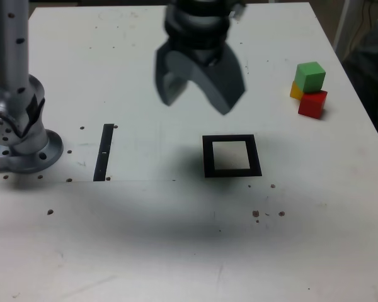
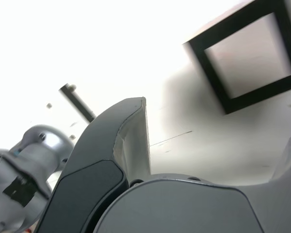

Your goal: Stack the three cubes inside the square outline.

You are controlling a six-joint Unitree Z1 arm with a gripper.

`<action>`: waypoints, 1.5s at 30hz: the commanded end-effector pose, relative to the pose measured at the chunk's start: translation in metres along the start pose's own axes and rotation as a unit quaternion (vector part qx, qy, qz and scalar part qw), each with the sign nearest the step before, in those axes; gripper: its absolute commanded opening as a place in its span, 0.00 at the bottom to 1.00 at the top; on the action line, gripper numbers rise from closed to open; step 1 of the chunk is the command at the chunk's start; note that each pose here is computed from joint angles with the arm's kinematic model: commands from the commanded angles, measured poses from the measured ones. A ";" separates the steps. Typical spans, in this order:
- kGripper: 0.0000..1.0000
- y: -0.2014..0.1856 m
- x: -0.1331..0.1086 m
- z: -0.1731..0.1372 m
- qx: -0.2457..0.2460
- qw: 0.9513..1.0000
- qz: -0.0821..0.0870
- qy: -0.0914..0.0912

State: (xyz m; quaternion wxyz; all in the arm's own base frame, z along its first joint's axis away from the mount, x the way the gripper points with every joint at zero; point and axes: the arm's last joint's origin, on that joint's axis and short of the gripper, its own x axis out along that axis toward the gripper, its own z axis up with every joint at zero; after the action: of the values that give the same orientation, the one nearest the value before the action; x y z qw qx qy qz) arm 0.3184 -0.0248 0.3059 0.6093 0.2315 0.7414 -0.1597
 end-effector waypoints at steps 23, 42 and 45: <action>0.96 0.091 -0.023 0.128 0.113 0.985 0.099 -0.080; 0.96 0.128 -0.013 0.147 0.164 0.968 0.167 -0.088; 0.96 0.136 -0.005 0.146 0.161 0.970 0.166 -0.082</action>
State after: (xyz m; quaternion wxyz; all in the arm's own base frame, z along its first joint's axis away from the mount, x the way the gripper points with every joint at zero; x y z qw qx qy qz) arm 0.5107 0.0088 0.2914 0.6412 0.4320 0.6036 -0.1947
